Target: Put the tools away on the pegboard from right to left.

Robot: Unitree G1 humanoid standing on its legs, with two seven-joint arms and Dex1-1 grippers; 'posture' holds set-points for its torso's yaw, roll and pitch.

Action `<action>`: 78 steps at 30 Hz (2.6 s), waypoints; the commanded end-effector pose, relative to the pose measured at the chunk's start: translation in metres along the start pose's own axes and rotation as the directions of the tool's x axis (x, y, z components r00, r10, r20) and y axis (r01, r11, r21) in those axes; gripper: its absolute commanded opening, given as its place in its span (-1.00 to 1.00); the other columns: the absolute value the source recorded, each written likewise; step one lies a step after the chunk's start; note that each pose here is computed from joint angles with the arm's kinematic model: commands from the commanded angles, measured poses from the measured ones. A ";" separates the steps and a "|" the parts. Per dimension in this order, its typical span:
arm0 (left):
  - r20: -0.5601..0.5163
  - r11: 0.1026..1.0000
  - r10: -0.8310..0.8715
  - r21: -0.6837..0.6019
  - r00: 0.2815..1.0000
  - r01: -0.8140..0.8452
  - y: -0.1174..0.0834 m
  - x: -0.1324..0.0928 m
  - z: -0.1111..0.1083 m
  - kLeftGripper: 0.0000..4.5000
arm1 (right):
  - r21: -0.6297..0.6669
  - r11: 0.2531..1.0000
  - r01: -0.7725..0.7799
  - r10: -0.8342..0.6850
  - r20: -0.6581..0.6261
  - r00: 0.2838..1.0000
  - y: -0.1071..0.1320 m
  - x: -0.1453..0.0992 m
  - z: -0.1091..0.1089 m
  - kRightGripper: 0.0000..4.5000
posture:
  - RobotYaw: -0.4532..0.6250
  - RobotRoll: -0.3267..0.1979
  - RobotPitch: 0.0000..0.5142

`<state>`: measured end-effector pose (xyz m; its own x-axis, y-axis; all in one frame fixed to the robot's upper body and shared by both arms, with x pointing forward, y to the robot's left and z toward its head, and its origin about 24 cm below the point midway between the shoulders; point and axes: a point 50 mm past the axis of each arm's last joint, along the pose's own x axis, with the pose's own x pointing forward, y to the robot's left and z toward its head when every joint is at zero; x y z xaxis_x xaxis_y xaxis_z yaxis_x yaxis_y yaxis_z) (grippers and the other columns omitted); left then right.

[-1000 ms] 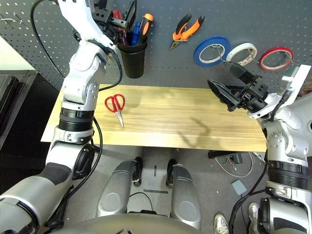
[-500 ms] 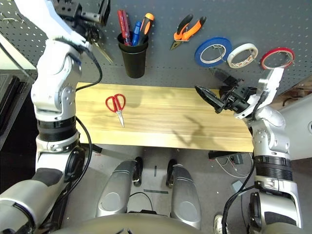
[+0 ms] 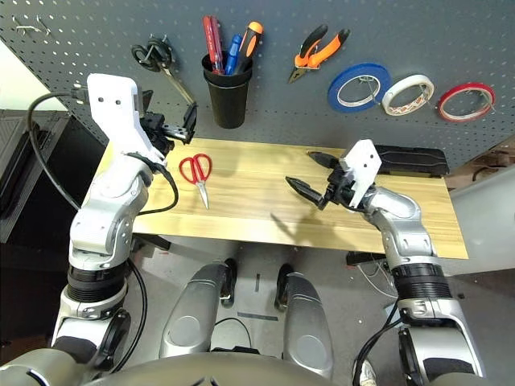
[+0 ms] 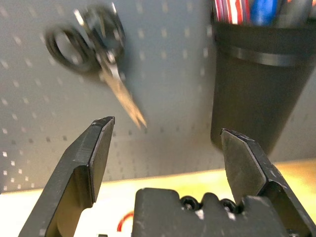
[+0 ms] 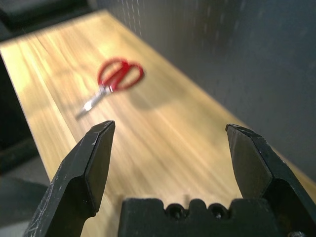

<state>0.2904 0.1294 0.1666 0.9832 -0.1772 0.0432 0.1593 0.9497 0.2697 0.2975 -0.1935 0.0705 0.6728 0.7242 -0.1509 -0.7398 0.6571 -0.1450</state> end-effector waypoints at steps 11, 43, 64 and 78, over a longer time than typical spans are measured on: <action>-0.313 0.998 0.053 0.048 0.948 -0.040 -0.002 0.013 -0.076 0.98 | -0.005 0.997 -0.076 0.074 -0.193 0.978 0.028 0.031 -0.032 1.00 | 0.30 0.25 0.19; -0.640 0.986 0.156 0.056 0.753 -0.157 0.019 0.046 -0.176 0.40 | -0.047 0.998 -0.045 0.037 -0.154 0.987 0.053 0.057 -0.019 1.00 | 0.14 0.25 0.27; -0.380 0.917 0.176 -0.273 0.908 -0.292 0.025 0.039 -0.117 -0.98 | -0.069 0.997 -0.030 0.036 0.080 0.996 0.030 0.047 0.008 1.00 | 0.32 0.25 0.03; -0.094 0.932 0.141 -0.322 0.985 -0.164 0.043 -0.016 -0.054 -0.98 | -0.096 0.992 -0.082 0.111 0.357 0.927 0.002 0.006 0.037 1.00 | 0.43 0.25 -0.09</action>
<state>0.2922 0.1853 0.1200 0.9995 0.0006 -0.0311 -0.0023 0.9985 -0.0541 0.3023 -0.1752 0.1025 0.5557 0.8139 0.1695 -0.7832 0.5809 -0.2215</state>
